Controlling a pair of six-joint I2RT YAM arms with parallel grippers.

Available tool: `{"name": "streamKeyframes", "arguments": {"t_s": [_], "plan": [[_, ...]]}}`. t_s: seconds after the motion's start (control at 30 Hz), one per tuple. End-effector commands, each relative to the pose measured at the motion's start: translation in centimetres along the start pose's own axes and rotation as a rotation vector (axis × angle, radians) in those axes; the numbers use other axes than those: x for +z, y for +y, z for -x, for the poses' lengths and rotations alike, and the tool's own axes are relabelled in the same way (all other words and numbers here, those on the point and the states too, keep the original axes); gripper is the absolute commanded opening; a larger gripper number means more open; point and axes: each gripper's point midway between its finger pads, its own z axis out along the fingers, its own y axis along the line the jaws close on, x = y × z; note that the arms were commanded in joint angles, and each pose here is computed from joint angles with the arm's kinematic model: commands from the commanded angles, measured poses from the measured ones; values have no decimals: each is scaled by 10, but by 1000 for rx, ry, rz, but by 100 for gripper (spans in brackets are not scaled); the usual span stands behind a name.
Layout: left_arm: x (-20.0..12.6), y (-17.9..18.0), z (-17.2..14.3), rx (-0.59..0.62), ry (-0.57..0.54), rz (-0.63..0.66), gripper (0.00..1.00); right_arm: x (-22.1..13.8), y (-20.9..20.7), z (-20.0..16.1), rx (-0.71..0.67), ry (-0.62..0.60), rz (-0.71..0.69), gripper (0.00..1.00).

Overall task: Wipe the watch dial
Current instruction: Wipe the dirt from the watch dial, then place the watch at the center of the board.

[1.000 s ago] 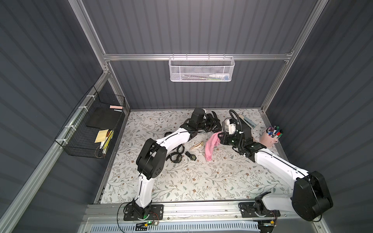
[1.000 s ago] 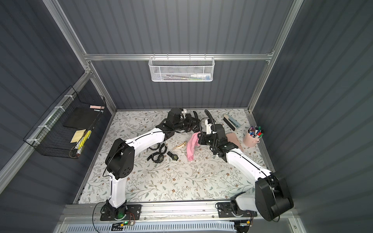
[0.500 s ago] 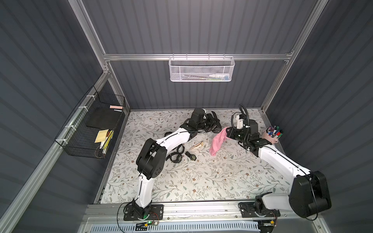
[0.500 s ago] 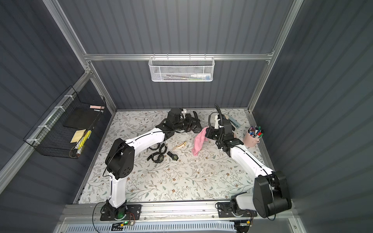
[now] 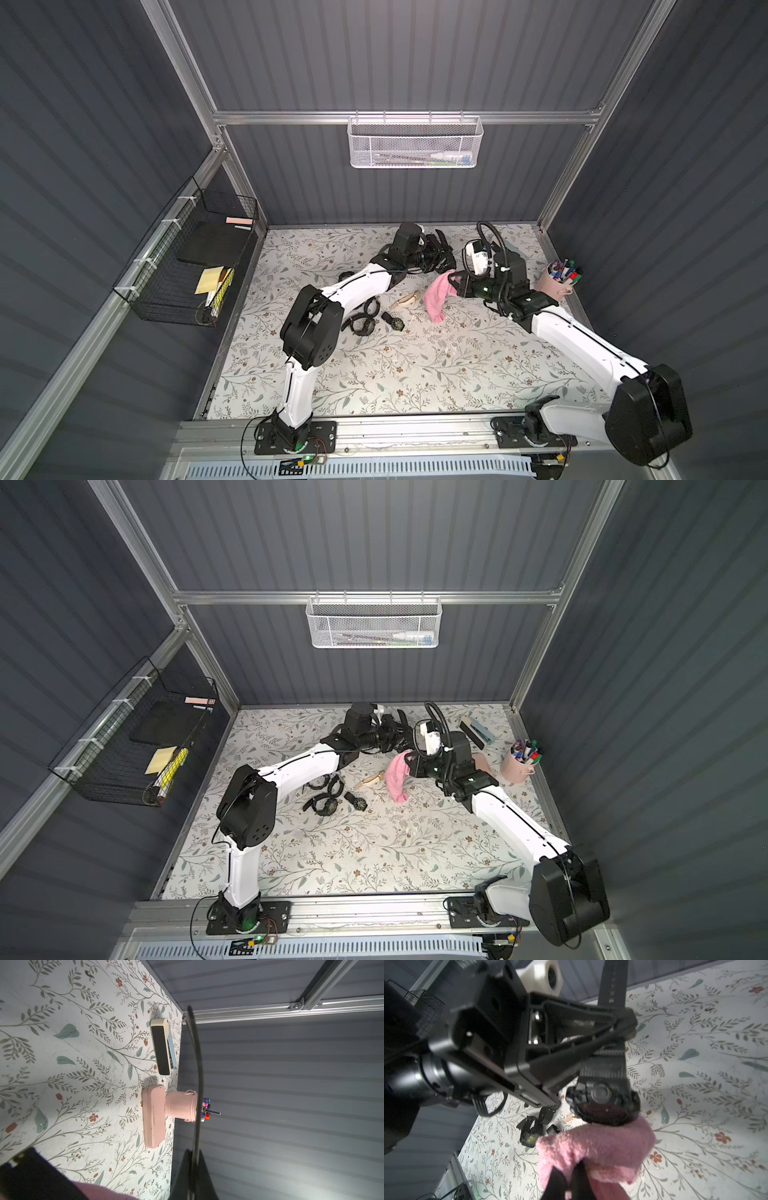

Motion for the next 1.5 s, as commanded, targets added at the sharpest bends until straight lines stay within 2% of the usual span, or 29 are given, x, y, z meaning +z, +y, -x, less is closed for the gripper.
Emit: {"name": "streamKeyframes", "arguments": {"t_s": [0.0,0.13,0.33,0.73,0.83,1.0,1.13,1.23,1.47], "plan": [[1,-7,1,13,-10,-17,0,6,-8,31,2,-77,-74,0],[-3,-5,-1,12,-10,-10,0,17,-22,43,33,-129,-97,0],[-4,-4,-4,10,2,-11,0,25,-43,46,59,-130,-183,0],[-3,0,-7,-6,30,1,0,7,-88,53,147,-167,-339,0],[-4,3,-5,-1,24,10,0,-3,-95,58,194,-199,-325,0],[-1,15,0,-13,24,29,0,-21,-95,60,167,-197,-362,0],[-1,29,13,-21,2,74,0,-37,-101,50,138,-151,-423,0],[-6,52,41,-3,-58,180,0,-43,-103,34,131,-85,-442,0],[-13,109,102,-10,-166,352,0,-47,-95,-1,143,20,-388,0]]}}
